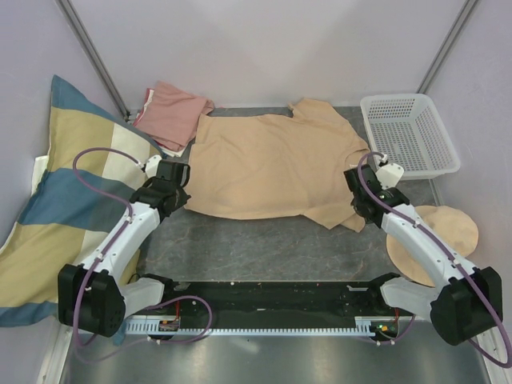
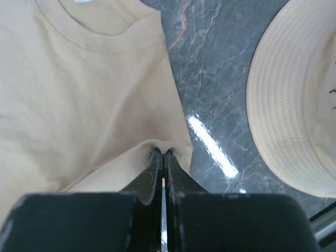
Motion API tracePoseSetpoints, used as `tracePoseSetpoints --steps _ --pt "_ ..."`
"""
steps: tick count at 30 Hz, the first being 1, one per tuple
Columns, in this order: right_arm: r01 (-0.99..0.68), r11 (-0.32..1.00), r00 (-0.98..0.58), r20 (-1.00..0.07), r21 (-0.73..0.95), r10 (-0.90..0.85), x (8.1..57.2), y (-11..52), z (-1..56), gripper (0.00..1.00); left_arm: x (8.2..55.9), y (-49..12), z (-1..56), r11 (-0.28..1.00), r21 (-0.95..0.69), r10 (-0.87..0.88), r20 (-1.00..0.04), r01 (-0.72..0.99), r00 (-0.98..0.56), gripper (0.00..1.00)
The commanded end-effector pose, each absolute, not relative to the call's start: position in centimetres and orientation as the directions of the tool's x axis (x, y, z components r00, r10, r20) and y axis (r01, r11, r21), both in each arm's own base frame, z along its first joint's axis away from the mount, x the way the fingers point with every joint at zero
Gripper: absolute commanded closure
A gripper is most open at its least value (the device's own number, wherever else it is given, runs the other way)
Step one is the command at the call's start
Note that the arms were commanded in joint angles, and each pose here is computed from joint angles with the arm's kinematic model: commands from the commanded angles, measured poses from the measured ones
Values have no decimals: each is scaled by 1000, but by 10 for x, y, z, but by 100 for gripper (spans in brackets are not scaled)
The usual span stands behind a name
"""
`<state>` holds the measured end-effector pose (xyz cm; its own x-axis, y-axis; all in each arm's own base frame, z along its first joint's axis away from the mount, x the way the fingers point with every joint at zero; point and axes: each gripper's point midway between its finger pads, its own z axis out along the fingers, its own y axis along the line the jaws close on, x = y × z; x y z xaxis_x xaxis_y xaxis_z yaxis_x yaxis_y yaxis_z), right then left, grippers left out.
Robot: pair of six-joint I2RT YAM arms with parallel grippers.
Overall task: Fold and stack the t-shirts
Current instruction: Fold the flattened tshirt in 1/3 of the way
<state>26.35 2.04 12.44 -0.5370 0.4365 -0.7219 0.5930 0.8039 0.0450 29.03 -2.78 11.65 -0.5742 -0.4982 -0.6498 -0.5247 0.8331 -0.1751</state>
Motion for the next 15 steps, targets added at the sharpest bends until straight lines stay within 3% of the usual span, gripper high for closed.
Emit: tracePoseSetpoints --steps 1,15 --pt "576 814 -508 -749 71 425 288 15 144 100 303 -23 130 839 -166 -474 -690 -519 -546 98" --pt "576 811 -481 -761 100 435 350 5 162 100 331 -22 144 833 -162 -466 -721 -529 -513 98"
